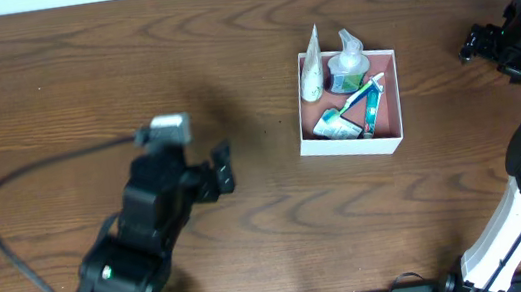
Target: Pack container
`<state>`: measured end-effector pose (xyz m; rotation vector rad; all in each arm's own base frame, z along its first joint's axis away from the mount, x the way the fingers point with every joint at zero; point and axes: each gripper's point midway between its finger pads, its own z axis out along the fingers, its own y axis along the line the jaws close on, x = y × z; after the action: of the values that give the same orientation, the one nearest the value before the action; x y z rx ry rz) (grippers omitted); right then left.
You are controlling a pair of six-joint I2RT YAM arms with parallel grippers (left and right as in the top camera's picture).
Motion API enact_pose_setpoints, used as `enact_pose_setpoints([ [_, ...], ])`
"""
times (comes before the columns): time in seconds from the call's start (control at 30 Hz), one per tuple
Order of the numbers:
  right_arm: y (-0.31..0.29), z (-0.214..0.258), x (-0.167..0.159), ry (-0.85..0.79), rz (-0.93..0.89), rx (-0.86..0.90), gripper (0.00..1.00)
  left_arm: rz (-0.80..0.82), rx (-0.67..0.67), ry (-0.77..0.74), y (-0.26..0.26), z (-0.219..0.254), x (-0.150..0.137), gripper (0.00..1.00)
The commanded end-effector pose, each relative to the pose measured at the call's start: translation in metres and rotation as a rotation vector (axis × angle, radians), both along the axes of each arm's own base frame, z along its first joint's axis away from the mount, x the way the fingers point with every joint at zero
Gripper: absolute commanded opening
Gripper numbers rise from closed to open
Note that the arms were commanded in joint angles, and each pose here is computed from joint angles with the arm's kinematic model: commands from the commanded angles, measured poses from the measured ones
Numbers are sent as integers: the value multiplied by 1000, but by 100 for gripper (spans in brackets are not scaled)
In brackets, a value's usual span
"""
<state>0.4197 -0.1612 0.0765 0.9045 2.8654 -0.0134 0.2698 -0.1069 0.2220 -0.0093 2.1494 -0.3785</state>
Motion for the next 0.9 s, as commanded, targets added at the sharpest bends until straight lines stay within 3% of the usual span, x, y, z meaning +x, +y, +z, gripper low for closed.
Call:
enact_pose_setpoints([
  [0.0,-4,1,-2,2,-17,-9,99,23,-67,-42,15,-15,-12,98],
  [0.37,-4,1,-2,1,-17,-9,99,216,-108,-212,74,-45,-37,98],
  [0.87,-4,1,-2,1,-17,-9,99,282,-66,-353,96,-76,-31,98],
])
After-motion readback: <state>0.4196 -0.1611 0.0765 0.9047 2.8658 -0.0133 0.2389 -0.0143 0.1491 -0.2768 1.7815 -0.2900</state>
